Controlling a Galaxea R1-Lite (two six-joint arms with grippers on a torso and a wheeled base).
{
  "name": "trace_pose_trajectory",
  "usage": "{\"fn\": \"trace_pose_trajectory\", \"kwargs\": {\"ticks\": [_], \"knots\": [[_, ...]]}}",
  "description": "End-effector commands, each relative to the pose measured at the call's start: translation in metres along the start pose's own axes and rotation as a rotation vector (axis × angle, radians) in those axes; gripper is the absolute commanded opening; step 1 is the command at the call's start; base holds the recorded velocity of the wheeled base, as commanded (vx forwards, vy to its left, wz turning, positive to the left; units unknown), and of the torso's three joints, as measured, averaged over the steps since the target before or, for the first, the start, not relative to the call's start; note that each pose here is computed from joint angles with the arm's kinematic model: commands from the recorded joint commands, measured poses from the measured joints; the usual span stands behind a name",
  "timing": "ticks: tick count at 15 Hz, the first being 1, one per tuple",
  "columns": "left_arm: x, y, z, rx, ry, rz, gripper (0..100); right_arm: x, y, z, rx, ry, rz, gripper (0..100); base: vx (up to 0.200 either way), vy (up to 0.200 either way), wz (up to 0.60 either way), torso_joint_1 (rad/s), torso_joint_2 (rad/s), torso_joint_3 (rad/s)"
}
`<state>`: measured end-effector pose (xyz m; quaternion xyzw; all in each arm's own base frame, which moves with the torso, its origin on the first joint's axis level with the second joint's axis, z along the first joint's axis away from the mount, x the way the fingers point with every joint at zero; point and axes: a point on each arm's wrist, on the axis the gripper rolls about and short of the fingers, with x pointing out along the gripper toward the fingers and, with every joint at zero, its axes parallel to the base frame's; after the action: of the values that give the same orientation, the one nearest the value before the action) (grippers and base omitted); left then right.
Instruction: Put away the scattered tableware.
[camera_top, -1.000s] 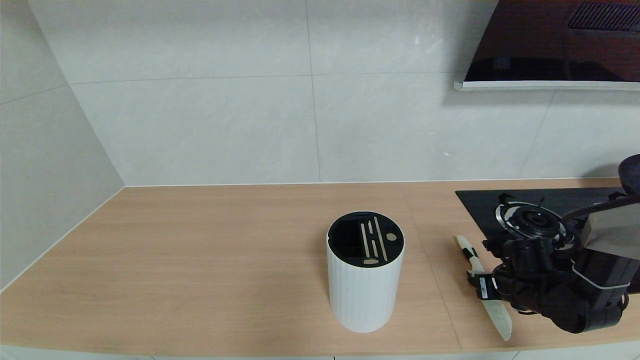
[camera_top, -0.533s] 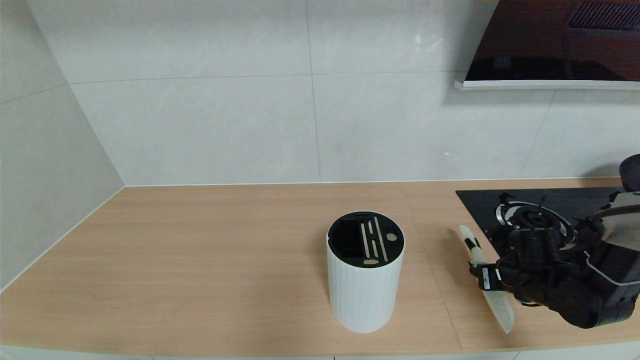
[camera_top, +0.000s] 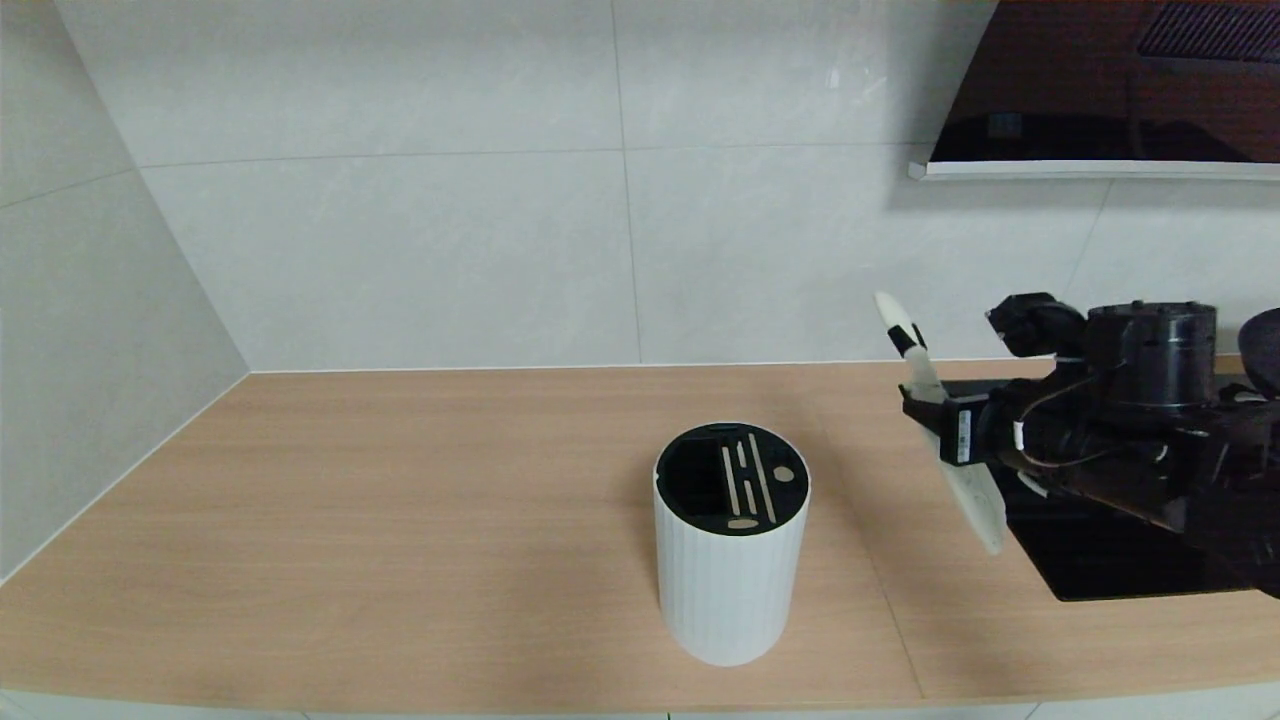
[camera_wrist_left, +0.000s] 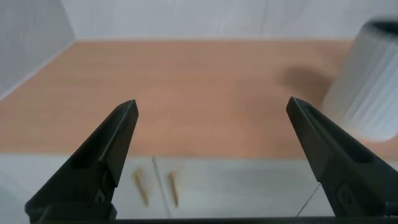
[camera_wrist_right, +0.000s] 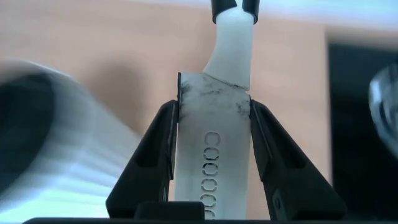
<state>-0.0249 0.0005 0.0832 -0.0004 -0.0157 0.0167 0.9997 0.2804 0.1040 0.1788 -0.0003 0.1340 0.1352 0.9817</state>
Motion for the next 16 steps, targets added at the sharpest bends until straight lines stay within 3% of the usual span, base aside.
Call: {"fn": "trace_pose_trajectory", "kwargs": {"ticks": [1, 4, 6, 8, 10, 13, 14, 16], "knots": [[-0.012, -0.001, 0.037, -0.029, -0.103, -0.069, 100, -0.041, 0.022, 0.042, -0.003, -0.172, 0.091, 0, 0.0, 0.0, 0.0, 0.0, 0.0, 0.0], [-0.001, -0.005, 0.101, -0.024, 0.044, -0.301, 100, -0.048, 0.042, 0.067, -0.008, -0.224, 0.166, 0, 0.0, 0.0, 0.0, 0.0, 0.0, 0.0], [0.042, -0.011, 0.146, -0.041, 0.155, -0.456, 100, -0.055, 0.065, 0.065, -0.021, -0.2, 0.242, 0, 0.0, 0.0, 0.0, 0.0, 0.0, 0.0], [0.096, -0.016, 0.17, -0.077, 0.262, -0.531, 100, -0.064, 0.084, 0.058, -0.031, -0.186, 0.277, 0, 0.0, 0.0, 0.0, 0.0, 0.0, 0.0], [0.15, -0.033, 0.172, -0.105, 0.315, -0.642, 100, -0.067, 0.102, 0.048, -0.044, -0.158, 0.311, 0, 0.0, 0.0, 0.0, 0.0, 0.0, 0.0], [0.203, -0.077, 0.167, -0.256, 0.31, -0.801, 100, -0.068, 0.123, 0.038, -0.022, -0.124, 0.36, 0, 0.0, 0.0, 0.0, 0.0, 0.0, 0.0], [0.215, -0.091, 0.166, -0.326, 0.287, -0.84, 100, -0.069, 0.124, 0.036, -0.023, -0.12, 0.362, 0, 0.0, 0.0, 0.0, 0.0, 0.0, 0.0], [0.222, -0.107, 0.164, -0.48, 0.304, -0.882, 100, -0.073, 0.127, 0.026, -0.037, -0.091, 0.381, 0, 0.0, 0.0, 0.0, 0.0, 0.0, 0.0]]}}
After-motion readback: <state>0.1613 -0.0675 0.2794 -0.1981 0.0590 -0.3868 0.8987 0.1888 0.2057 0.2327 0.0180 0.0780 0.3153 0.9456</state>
